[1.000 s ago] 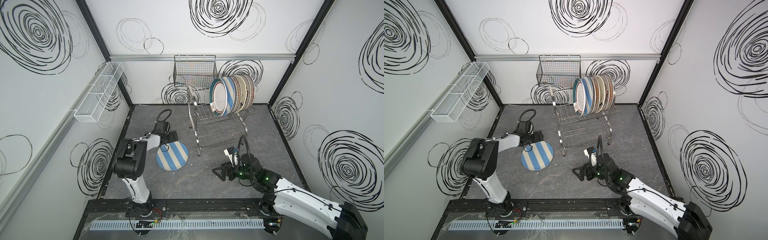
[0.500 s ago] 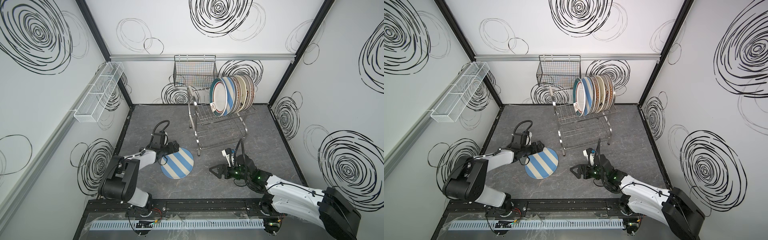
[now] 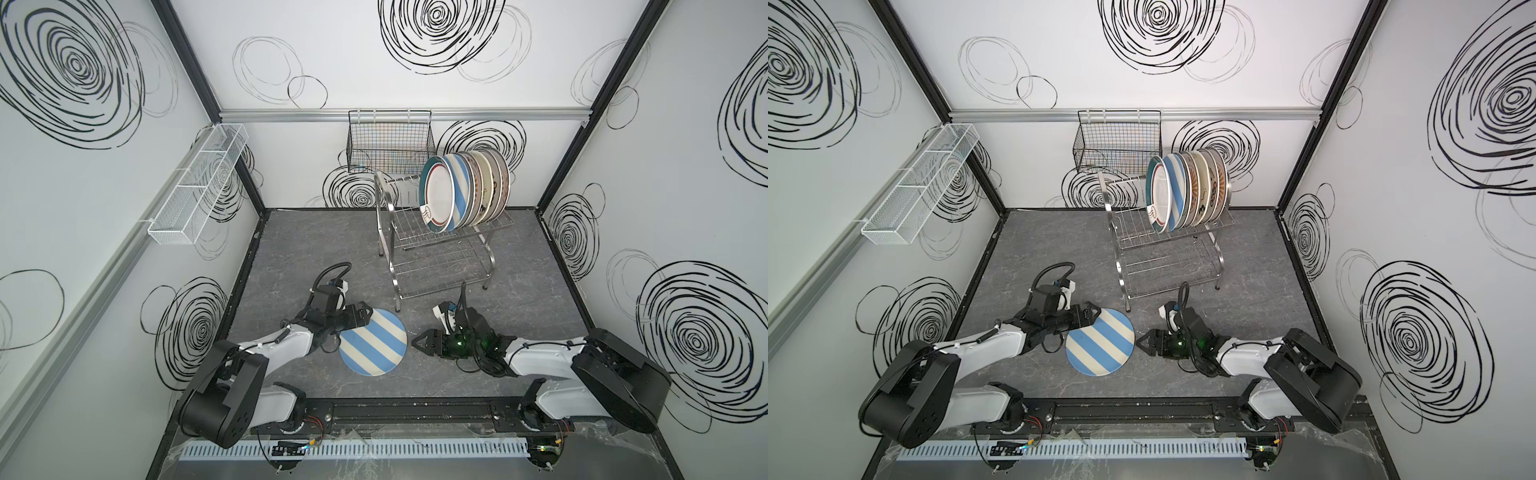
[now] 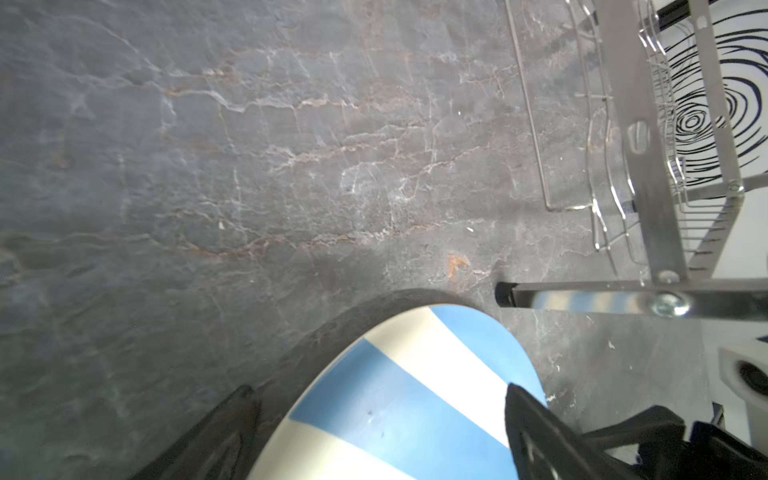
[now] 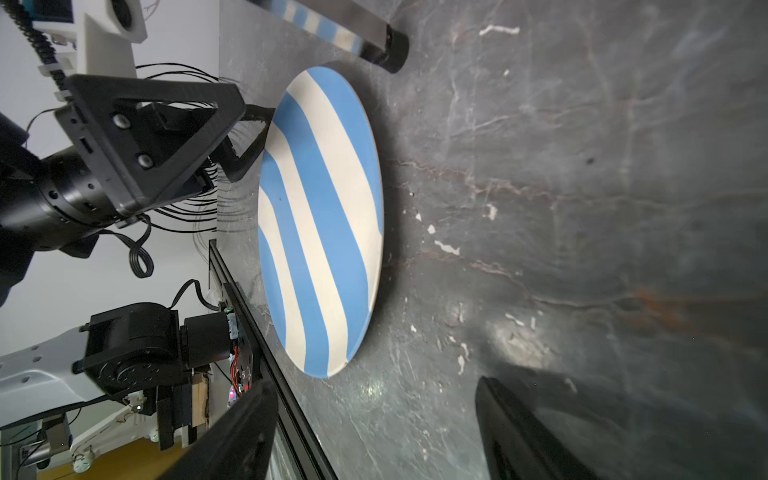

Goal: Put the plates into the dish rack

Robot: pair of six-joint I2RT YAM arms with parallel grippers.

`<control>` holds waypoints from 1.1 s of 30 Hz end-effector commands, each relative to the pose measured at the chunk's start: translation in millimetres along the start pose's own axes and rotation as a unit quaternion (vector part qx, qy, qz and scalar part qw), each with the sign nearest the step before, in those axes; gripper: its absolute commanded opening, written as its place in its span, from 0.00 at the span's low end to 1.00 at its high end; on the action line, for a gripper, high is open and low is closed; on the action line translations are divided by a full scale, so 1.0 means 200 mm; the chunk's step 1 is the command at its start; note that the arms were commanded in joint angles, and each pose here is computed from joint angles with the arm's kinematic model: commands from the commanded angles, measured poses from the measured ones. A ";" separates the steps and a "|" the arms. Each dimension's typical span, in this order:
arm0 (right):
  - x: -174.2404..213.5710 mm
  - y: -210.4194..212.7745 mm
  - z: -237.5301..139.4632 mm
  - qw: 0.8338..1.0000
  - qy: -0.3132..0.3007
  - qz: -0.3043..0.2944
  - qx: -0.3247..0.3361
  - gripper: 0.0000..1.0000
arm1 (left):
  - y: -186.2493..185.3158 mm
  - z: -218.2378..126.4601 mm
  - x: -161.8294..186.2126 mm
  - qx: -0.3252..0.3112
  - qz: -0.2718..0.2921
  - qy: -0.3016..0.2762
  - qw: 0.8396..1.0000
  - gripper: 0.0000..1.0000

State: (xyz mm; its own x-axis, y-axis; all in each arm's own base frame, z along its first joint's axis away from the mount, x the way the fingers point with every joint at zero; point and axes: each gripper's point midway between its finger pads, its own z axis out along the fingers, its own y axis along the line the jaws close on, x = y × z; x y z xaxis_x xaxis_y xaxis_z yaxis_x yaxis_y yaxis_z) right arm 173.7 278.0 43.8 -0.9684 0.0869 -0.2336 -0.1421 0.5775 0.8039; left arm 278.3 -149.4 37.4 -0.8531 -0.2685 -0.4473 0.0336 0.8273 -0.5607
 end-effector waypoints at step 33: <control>-0.16 0.39 0.08 0.996 -0.011 -0.041 -0.073 0.00 | -0.22 -0.15 -0.10 0.052 0.021 0.003 0.998 0.96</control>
State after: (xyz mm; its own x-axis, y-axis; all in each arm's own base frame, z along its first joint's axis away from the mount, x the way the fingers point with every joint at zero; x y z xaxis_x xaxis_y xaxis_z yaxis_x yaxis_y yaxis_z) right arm 192.5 324.6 76.2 -0.9702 0.0742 -0.2308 -0.1664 0.4885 0.8566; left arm 264.9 -174.9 66.0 -0.8794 -0.2253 -0.4195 0.0980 0.7764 -0.6225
